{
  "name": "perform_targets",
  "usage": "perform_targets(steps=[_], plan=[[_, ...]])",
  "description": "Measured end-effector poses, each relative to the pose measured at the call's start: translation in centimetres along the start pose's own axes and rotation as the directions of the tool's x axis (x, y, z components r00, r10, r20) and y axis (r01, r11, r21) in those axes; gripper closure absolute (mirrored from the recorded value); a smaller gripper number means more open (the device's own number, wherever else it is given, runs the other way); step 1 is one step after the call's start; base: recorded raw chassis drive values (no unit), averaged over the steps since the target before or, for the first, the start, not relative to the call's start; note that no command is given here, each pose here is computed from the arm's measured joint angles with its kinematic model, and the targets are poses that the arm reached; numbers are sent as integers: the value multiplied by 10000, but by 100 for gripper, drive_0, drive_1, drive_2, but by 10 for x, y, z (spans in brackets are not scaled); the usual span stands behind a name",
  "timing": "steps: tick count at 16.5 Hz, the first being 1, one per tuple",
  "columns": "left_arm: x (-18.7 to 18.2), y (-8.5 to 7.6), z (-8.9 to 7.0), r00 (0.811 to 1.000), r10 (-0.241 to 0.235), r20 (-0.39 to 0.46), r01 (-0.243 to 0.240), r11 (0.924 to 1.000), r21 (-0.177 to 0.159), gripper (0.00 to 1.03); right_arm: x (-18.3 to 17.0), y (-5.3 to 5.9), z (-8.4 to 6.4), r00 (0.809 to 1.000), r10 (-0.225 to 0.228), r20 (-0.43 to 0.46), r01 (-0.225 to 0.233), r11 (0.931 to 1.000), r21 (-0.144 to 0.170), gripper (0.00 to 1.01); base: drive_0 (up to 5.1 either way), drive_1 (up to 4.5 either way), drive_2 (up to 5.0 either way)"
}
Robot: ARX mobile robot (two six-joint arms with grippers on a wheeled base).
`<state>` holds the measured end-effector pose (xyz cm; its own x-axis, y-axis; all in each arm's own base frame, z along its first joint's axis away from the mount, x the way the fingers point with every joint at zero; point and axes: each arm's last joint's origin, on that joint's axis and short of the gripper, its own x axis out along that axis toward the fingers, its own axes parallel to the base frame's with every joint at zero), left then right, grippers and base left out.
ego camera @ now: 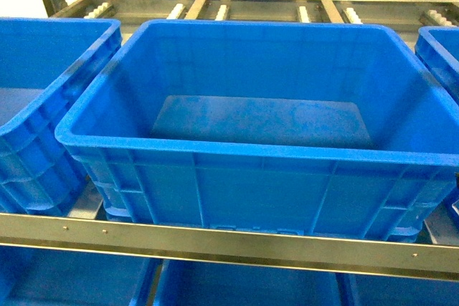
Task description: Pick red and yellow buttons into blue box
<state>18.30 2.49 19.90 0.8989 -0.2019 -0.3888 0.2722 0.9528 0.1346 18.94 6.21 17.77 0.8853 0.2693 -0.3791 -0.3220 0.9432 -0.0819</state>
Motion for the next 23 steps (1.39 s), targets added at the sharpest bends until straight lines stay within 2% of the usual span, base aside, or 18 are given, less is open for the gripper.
perform_targets(steps=[4,6,7,8,10,11,13,15,17,19,23], plan=[[0,0,0,10000,-24,-37,24,10000,-17,79,0,0,-1,10000,43,-65,-43,10000,5,75,-5,205,-216],[0,0,-1,10000,-20,-38,20,10000,-17,79,9,6,-1,9952,592,-780,-601,9981,-101,75,0,0,0],[0,0,-1,10000,-22,-41,22,10000,-18,79,13,9,5,9913,892,-969,-923,9954,-273,74,0,0,0],[0,0,-1,10000,-22,-41,22,10000,-18,79,17,9,21,9880,1273,-874,-1307,9908,-349,75,0,0,0],[0,0,-1,10000,-23,-45,23,10000,-20,79,21,13,56,9890,1448,-296,-1470,9846,-948,75,0,0,0],[0,0,-1,10000,-20,-38,20,10000,-17,79,26,17,68,9864,1612,-322,-1641,9777,-1314,75,0,0,0],[0,0,-1,10000,-22,-41,22,10000,-18,79,45,23,80,9781,1810,-1027,-1982,9607,-1946,75,0,0,0],[0,0,-1,10000,-22,-41,22,10000,-18,79,70,26,90,9720,1635,-1686,-2013,9498,-2395,75,0,0,0],[0,0,-1,10000,-22,-41,22,10000,-18,79,94,28,103,9756,1254,-1801,-1711,9485,-2667,75,0,0,0],[0,0,-1,10000,-22,-41,22,10000,-18,79,118,29,115,9821,717,-1741,-1214,9479,-2944,75,0,0,0],[0,0,-1,10000,-22,-41,22,10000,-18,79,154,29,120,9748,-296,-2211,-470,9418,-3330,75,0,0,0]])
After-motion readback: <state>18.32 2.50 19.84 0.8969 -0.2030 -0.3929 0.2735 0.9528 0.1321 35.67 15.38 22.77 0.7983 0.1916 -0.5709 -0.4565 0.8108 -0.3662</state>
